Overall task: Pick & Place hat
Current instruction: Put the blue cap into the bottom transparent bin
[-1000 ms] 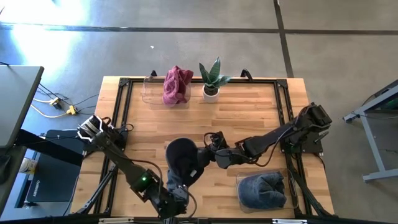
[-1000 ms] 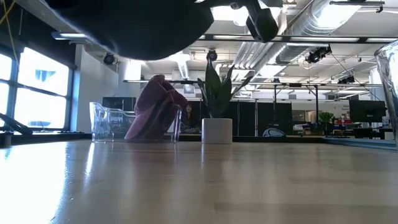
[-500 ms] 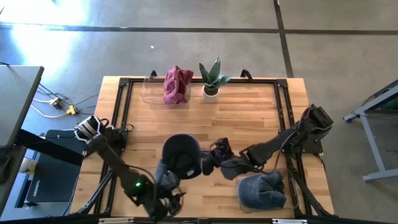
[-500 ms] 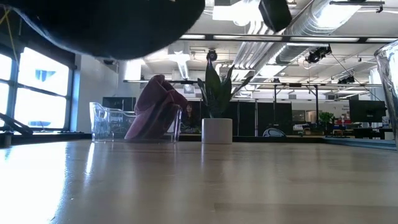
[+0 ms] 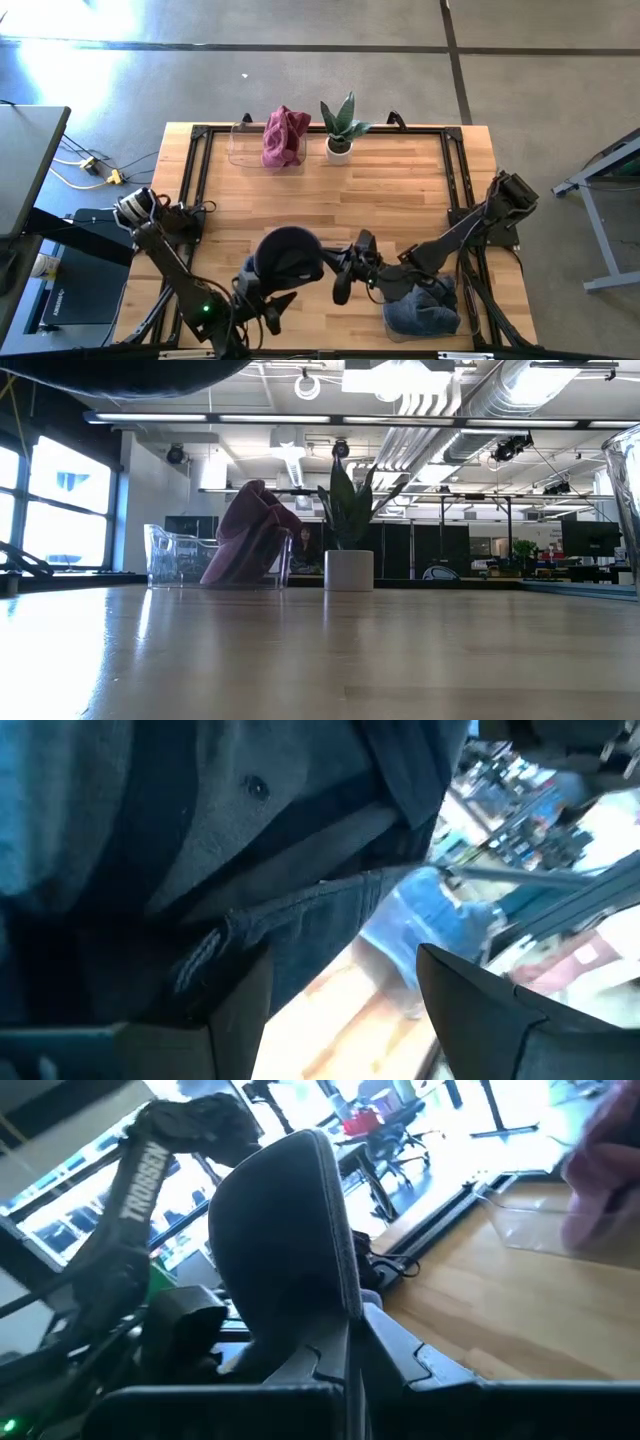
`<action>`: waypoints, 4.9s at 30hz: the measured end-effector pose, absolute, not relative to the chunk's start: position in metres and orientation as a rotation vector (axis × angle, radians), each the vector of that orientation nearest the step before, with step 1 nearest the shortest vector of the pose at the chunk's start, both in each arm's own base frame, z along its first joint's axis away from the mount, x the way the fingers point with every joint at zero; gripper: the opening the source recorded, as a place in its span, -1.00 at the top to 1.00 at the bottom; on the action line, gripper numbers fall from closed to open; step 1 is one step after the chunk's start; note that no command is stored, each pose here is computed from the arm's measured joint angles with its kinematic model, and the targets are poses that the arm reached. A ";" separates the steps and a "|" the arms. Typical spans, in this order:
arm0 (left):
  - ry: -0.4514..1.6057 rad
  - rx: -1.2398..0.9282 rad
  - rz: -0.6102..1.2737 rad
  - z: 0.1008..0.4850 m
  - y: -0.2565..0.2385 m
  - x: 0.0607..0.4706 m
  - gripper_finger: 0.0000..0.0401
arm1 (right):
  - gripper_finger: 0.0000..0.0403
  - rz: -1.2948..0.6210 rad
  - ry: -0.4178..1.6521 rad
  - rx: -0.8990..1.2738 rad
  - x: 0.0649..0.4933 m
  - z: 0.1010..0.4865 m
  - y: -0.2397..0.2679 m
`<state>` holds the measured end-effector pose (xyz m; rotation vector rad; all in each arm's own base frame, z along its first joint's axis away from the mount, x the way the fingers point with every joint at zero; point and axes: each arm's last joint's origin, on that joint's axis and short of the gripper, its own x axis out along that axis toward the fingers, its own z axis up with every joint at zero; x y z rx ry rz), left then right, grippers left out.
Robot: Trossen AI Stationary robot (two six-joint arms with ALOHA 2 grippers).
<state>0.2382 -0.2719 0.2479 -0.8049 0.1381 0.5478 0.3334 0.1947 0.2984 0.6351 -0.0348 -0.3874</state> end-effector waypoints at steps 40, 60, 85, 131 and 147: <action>0.286 -0.463 0.246 0.352 -0.255 0.264 -0.01 | 0.97 -0.674 0.525 1.016 0.333 0.236 0.134; 0.503 -0.533 0.169 0.345 -0.267 0.240 0.20 | -0.19 -0.001 0.766 0.665 0.327 0.291 0.100; 0.572 -0.525 0.214 0.338 -0.266 0.229 0.20 | 0.14 0.386 0.765 -0.215 0.352 0.179 0.206; 0.720 -0.648 0.196 0.318 -0.265 0.255 0.20 | -0.09 0.525 0.852 -0.083 0.377 0.174 0.148; 0.724 -0.679 0.296 0.316 -0.242 0.274 0.20 | 0.94 0.496 0.862 0.086 0.369 0.195 0.148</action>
